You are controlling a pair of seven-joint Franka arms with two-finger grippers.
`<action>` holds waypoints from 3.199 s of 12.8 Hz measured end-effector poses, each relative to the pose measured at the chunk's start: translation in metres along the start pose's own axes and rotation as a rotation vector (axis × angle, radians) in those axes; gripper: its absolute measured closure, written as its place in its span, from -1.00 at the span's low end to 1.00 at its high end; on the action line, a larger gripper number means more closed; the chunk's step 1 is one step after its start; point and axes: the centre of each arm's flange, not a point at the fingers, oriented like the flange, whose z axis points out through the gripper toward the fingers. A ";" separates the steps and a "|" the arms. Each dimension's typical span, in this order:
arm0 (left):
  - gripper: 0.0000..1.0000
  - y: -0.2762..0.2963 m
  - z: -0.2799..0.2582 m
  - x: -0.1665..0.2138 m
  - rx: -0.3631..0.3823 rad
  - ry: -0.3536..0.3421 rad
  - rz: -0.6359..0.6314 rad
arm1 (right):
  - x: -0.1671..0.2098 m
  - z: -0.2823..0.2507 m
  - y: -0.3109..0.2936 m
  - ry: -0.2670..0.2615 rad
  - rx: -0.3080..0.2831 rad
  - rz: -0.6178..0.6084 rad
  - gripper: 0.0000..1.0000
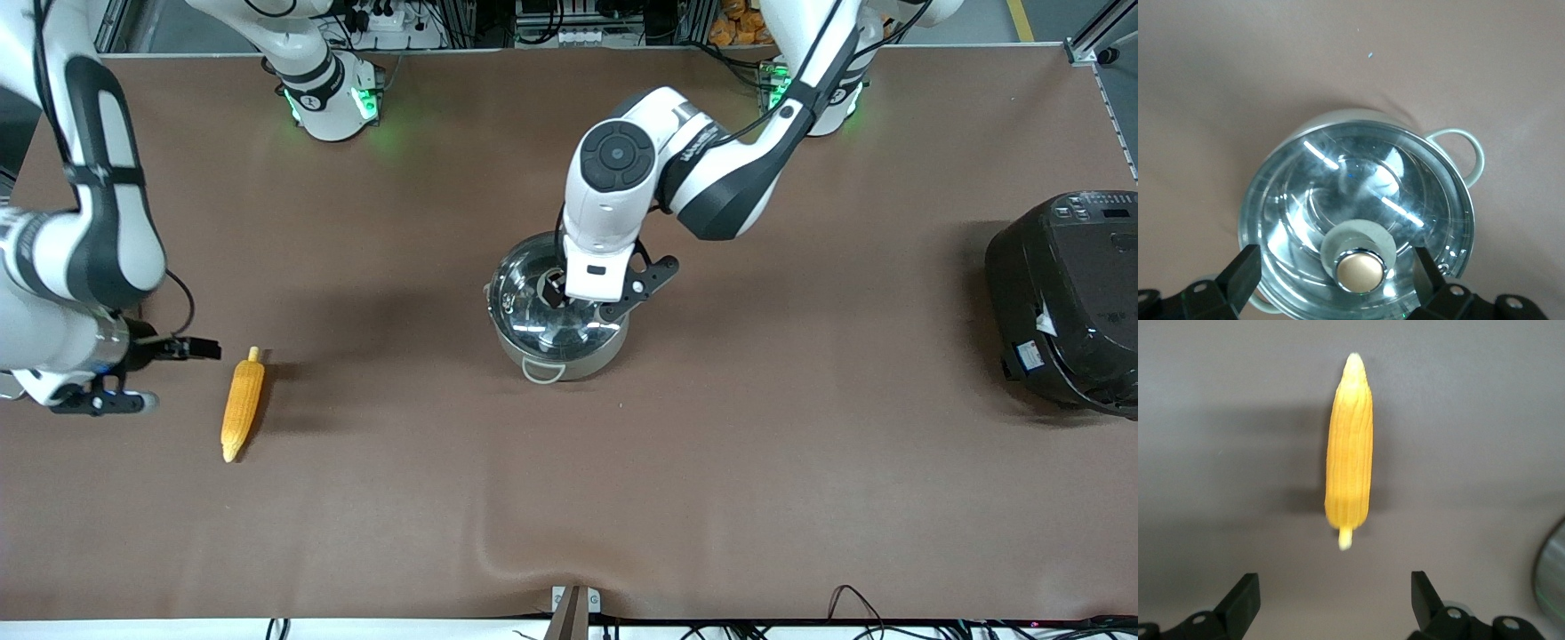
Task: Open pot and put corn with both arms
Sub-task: 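Grasp the lid knob with the left gripper while the right gripper grasps the corn, then lift the lid off with the left gripper while the right gripper carries corn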
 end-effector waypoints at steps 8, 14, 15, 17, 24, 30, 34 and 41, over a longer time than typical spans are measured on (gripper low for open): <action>-1.00 0.014 0.059 -0.038 0.016 0.039 -0.007 | 0.029 0.094 0.008 0.024 -0.018 -0.014 -1.00; -0.95 0.014 0.061 -0.038 0.020 0.041 -0.010 | 0.037 0.124 0.013 0.052 -0.025 -0.014 -1.00; -0.94 0.014 0.063 -0.038 0.021 0.041 -0.010 | 0.037 0.127 0.012 0.047 -0.024 -0.016 -1.00; -0.84 0.014 0.064 -0.038 0.023 0.040 -0.010 | 0.037 0.133 0.011 0.040 -0.023 -0.018 -1.00; -0.01 0.014 0.065 -0.039 0.024 0.040 -0.009 | 0.038 0.142 0.007 0.037 -0.020 -0.023 -0.31; -0.01 0.014 0.065 -0.039 0.025 0.040 -0.009 | 0.039 0.133 -0.015 0.008 -0.018 -0.073 0.13; -0.01 0.005 0.043 -0.043 0.089 0.057 0.003 | 0.031 0.053 -0.050 0.006 -0.017 -0.131 0.28; -0.01 -0.073 -0.115 0.040 0.104 0.079 0.106 | -0.011 -0.057 -0.156 -0.001 -0.021 -0.390 0.28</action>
